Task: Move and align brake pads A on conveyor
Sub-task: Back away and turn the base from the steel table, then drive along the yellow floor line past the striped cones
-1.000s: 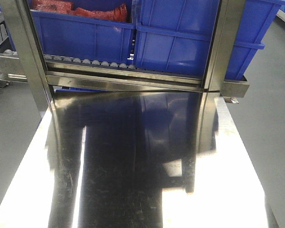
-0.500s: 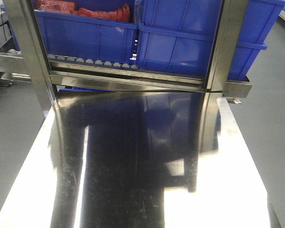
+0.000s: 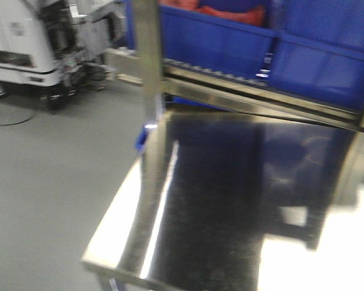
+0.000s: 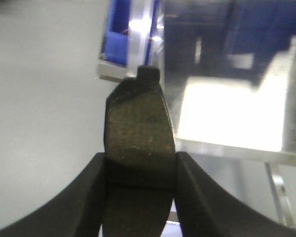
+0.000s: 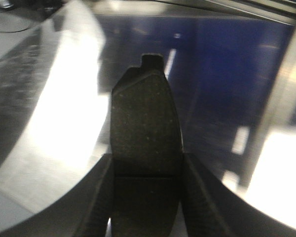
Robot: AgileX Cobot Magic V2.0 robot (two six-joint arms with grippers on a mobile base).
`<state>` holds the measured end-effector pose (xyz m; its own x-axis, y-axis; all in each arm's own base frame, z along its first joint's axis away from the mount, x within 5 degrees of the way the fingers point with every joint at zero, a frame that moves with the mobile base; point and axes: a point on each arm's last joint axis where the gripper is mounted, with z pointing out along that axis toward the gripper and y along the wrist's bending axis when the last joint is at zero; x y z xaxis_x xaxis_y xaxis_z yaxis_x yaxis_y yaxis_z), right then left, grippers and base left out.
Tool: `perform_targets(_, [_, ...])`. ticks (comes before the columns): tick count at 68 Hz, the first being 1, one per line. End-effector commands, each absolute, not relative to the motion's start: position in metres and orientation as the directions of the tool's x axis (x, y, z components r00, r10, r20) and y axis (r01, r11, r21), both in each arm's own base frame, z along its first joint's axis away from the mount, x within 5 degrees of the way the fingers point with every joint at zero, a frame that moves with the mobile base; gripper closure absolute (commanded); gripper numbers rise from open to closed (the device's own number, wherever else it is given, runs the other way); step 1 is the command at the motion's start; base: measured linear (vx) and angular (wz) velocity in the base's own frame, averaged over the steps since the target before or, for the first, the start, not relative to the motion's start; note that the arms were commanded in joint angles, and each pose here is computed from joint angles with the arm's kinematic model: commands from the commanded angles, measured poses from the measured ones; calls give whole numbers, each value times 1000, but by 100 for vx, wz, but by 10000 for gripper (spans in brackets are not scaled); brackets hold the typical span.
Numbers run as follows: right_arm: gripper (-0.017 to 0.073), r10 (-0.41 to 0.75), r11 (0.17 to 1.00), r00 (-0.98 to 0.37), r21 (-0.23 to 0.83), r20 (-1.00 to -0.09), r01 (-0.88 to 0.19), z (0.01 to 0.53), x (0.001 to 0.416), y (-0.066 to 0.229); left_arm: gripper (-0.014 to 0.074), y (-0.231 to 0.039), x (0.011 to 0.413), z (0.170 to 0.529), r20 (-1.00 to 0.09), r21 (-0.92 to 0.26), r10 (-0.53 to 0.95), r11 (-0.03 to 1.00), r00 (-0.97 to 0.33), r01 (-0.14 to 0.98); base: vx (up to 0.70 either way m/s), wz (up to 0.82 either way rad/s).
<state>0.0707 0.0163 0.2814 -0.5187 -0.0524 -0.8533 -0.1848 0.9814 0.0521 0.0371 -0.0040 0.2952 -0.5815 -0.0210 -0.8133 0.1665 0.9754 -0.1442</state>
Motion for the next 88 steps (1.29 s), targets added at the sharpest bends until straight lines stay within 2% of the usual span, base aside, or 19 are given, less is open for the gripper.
perform_targets(1, [564, -40, 983, -429, 42, -903, -180, 296, 75, 16, 600, -6, 41, 309, -860, -153, -36, 970, -509, 190, -12, 85])
perform_targets(88, [564, -40, 983, -429, 42, -903, -180, 296, 75, 16, 600, -6, 41, 309, -860, -153, -36, 970, -509, 190, -15, 68])
